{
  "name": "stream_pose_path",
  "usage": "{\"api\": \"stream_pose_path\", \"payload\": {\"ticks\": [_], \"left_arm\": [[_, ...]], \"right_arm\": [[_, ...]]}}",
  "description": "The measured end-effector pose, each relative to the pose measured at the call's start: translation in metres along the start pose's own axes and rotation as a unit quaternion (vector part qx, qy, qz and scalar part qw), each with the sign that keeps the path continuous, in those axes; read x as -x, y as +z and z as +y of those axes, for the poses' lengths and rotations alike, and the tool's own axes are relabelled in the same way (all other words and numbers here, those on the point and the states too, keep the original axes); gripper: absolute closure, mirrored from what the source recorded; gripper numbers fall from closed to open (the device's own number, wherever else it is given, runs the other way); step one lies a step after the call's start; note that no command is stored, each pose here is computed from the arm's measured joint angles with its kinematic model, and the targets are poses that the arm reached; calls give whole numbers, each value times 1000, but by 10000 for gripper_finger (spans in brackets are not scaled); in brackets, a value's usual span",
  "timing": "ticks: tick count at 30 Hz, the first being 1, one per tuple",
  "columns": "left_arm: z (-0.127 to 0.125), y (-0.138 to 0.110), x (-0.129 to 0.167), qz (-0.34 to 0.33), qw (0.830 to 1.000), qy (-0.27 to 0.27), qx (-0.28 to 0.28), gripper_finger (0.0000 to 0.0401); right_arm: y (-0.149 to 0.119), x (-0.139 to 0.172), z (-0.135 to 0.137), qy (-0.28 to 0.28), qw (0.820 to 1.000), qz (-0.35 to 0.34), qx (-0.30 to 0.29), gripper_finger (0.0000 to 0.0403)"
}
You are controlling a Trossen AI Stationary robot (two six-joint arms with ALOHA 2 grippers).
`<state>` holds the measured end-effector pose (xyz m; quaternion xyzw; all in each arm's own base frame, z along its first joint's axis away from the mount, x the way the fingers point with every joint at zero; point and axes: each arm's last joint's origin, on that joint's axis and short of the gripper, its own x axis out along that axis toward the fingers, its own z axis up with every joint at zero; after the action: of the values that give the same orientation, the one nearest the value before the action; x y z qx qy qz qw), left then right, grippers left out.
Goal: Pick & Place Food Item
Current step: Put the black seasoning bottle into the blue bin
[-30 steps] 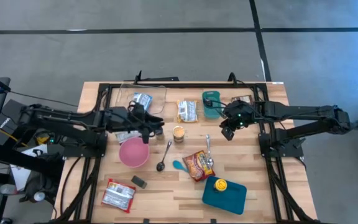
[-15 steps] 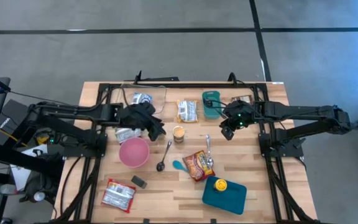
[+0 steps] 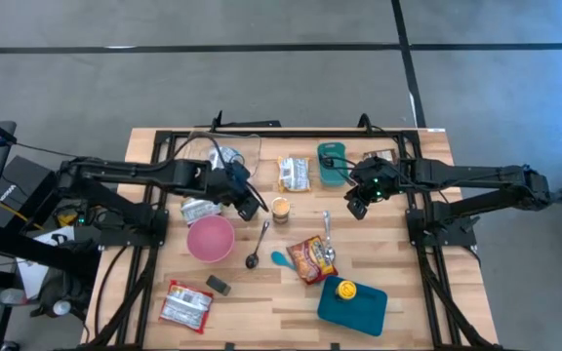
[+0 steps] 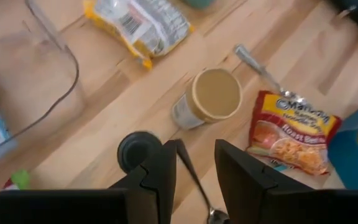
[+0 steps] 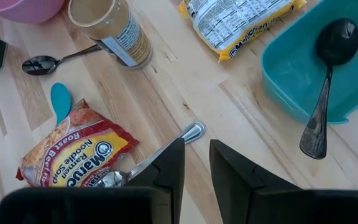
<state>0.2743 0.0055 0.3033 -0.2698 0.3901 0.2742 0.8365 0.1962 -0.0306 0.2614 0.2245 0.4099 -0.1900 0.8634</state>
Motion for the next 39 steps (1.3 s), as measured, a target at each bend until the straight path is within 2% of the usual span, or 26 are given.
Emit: {"api": "stream_pose_path", "payload": {"ticks": [6, 11, 18, 25, 33, 39], "left_arm": [[1, 5, -11, 43, 999, 28, 15, 296], [2, 9, -19, 74, 996, 37, 20, 313], [8, 14, -28, 96, 994, 48, 32, 335], [16, 19, -33, 98, 992, 59, 43, 332], [17, 20, -33, 99, 993, 58, 31, 307], [16, 20, -33, 105, 993, 51, 32, 244]], "right_arm": [[0, 0, 0, 0, 1000, 0, 0, 333], [0, 0, 0, 1, 1000, -2, 0, 333], [0, 0, 0, 1, 1000, -2, 1, 333], [1, 0, 0, 1, 1000, -3, 1, 333], [1, 0, 0, 2, 1000, -3, 1, 333], [1, 0, 1, 2, 1000, -3, 2, 333]]}}
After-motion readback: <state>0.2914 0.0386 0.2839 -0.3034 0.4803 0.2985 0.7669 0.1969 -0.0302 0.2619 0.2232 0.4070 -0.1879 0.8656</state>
